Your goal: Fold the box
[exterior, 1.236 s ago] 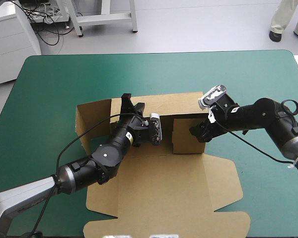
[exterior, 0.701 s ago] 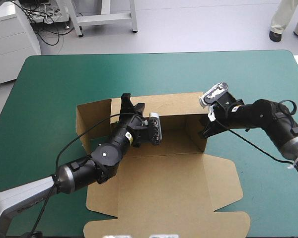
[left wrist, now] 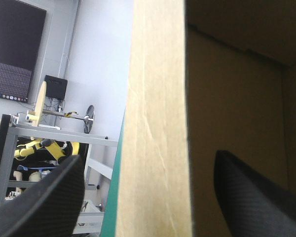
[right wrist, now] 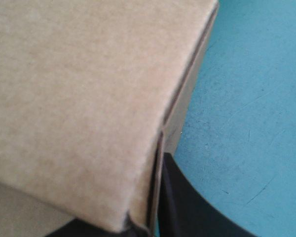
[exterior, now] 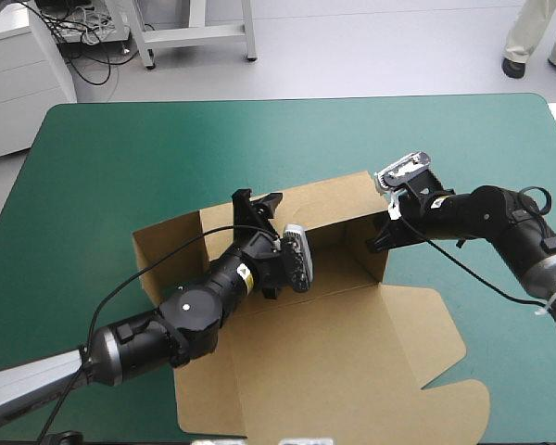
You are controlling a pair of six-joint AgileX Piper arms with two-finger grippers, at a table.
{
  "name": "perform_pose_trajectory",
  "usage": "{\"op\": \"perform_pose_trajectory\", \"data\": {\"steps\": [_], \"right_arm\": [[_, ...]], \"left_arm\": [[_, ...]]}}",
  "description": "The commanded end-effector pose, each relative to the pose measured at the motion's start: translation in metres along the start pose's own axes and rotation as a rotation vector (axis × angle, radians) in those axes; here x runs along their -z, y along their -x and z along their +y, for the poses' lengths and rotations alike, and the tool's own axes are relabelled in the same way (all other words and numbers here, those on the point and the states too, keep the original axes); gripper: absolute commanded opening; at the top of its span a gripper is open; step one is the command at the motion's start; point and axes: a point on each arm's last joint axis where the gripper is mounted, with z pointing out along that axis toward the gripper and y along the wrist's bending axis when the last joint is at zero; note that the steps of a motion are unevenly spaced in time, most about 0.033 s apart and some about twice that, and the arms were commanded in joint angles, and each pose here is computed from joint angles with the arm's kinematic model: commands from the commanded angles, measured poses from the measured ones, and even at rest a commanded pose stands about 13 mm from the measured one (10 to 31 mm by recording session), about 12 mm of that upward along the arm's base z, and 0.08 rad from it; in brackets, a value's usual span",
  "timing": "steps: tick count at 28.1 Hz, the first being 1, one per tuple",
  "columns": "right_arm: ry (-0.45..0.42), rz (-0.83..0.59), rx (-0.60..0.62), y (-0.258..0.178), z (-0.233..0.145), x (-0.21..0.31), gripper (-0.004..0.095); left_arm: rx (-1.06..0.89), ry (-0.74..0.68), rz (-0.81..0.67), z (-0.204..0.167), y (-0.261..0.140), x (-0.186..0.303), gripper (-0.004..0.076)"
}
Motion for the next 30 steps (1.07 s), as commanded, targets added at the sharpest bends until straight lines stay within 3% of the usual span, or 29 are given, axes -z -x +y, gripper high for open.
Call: {"op": "perform_pose_trajectory", "data": {"steps": [1, 6, 8, 10, 13, 14, 23, 30], "right_arm": [[-0.010, -0.059, -0.031, 0.010, 0.004, 0.015, -0.0017], [-0.044, -0.096, -0.055, 0.013, 0.001, 0.016, -0.0017], [-0.074, -0.124, -0.077, 0.015, -0.002, 0.016, -0.0017], [-0.086, -0.130, -0.087, 0.016, -0.003, 0.016, -0.0018], [-0.084, -0.129, -0.087, 0.016, -0.003, 0.016, -0.0018], [-0.083, -0.127, -0.087, 0.016, -0.003, 0.016, -0.0018], [-0.081, -0.109, -0.078, 0.014, -0.002, 0.016, -0.0018], [-0.082, -0.106, -0.076, 0.014, -0.002, 0.016, -0.0018]], "left_arm": [[0.027, 0.075, -0.050, 0.010, 0.024, 0.039, 0.0559], [0.023, 0.010, -0.130, -0.009, 0.051, 0.090, 0.0554], [0.040, -0.002, -0.139, -0.011, 0.058, 0.104, 0.0516], [0.062, -0.005, -0.105, -0.007, 0.062, 0.113, 0.0400], [0.081, -0.042, -0.061, 0.005, 0.066, 0.120, 0.0040], [0.088, -0.050, -0.057, 0.011, 0.067, 0.121, -0.0024], [0.273, -0.132, -0.059, 0.081, 0.069, 0.125, -0.0006], [0.481, -0.072, 0.063, 0.140, 0.032, 0.119, -0.0006]]}}
